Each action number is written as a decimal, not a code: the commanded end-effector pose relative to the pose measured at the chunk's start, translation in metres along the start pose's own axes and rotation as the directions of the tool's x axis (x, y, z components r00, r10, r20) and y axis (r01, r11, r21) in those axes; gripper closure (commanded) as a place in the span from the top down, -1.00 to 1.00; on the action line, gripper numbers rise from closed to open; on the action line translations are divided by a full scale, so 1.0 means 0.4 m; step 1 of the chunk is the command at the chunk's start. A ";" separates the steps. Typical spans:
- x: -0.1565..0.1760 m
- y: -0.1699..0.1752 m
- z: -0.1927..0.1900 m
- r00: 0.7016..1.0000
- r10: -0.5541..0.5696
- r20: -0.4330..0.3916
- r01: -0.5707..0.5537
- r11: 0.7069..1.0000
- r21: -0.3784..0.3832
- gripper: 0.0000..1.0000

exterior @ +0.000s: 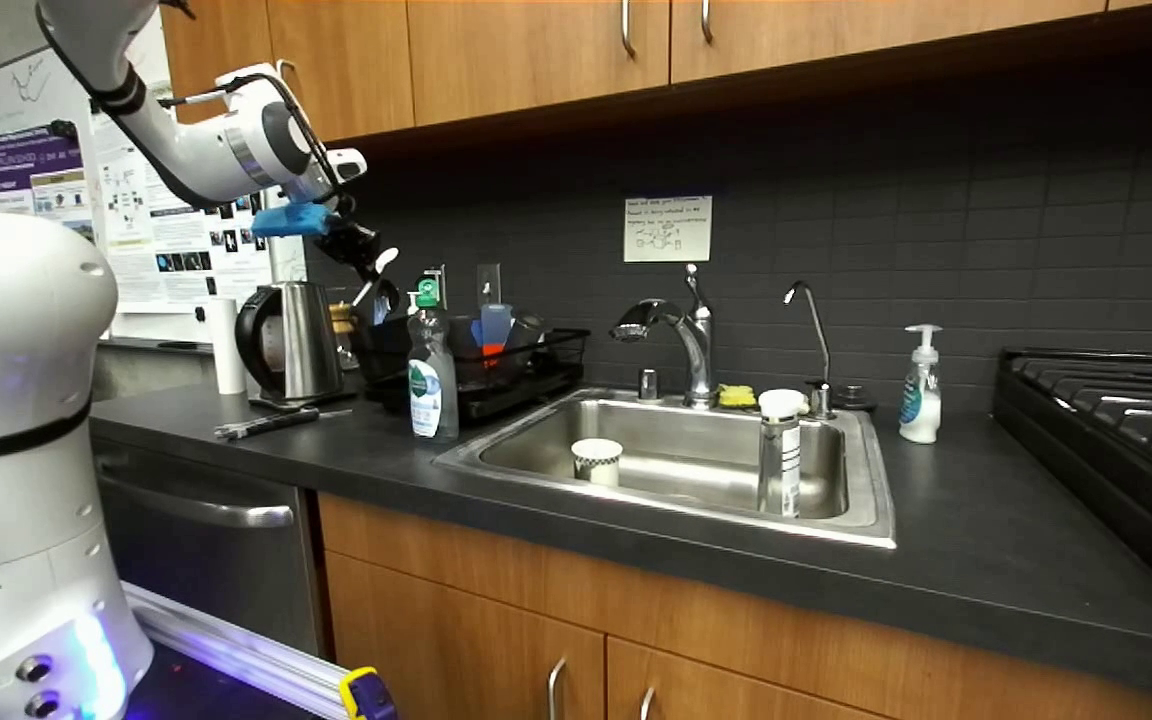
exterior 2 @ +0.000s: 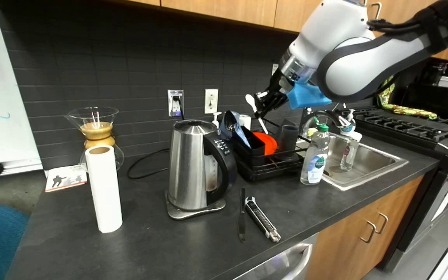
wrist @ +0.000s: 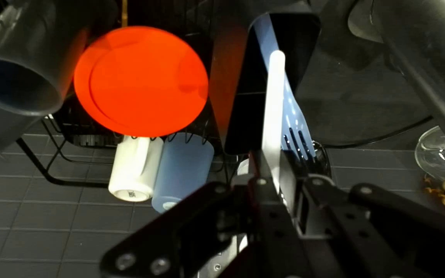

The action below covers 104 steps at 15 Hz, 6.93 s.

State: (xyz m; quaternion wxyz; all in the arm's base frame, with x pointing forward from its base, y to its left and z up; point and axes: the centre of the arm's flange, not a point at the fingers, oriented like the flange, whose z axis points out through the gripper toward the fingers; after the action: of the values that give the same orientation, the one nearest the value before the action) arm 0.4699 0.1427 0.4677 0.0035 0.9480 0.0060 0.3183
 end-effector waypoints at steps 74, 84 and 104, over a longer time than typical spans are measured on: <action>-0.162 -0.037 -0.095 0.990 0.031 0.140 -0.037 0.998 0.044 -0.82; -0.300 -0.044 -0.210 0.957 -0.052 0.286 0.044 0.998 0.032 0.65; -0.394 0.104 -0.357 0.884 -0.040 0.466 0.001 0.996 0.084 1.00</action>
State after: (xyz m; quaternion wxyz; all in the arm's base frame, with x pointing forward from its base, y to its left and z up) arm 0.2737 0.1103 0.4794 -0.0256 0.9953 0.0296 0.0888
